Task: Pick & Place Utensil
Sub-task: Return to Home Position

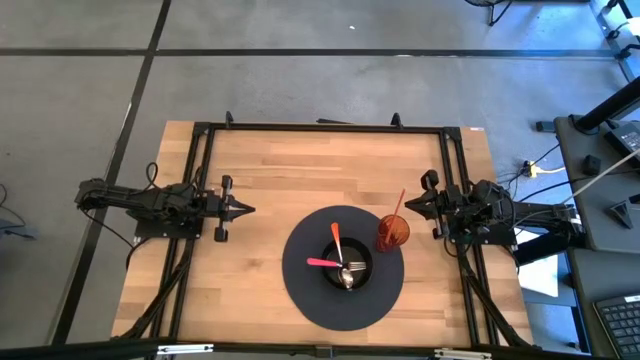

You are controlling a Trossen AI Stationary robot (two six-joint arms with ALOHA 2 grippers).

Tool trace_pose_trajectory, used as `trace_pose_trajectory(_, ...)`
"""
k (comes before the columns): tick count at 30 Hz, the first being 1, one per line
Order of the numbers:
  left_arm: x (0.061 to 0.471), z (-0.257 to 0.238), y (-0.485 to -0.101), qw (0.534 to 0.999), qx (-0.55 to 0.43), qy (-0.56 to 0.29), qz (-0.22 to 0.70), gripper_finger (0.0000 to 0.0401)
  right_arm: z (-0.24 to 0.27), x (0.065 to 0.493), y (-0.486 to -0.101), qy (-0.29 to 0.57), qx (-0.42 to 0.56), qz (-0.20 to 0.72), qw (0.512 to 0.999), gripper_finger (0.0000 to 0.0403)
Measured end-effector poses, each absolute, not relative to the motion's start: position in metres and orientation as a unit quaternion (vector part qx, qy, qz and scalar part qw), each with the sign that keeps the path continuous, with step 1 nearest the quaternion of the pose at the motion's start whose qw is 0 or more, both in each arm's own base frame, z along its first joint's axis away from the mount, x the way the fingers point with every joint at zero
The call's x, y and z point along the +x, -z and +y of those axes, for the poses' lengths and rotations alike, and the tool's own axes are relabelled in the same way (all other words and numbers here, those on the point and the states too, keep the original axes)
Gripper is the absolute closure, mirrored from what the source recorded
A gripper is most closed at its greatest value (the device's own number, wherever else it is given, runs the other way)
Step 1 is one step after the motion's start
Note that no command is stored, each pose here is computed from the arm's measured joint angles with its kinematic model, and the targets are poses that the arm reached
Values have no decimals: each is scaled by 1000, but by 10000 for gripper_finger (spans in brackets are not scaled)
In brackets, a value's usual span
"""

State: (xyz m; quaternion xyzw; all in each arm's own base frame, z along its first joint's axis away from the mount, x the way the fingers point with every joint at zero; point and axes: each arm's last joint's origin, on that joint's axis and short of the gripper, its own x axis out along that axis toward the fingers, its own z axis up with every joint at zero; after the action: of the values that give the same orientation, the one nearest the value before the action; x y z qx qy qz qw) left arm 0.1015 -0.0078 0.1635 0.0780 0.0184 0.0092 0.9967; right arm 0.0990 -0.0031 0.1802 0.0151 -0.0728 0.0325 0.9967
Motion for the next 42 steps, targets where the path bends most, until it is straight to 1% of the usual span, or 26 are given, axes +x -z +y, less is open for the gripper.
trace_pose_trajectory(8,102,-8,-164,997,78,-9,18,393,-3,99,-180,-33,15,-73,997,379)
trace_pose_trajectory(42,102,-8,-163,997,78,-9,19,397,-3,99,-180,-33,15,-73,997,379)
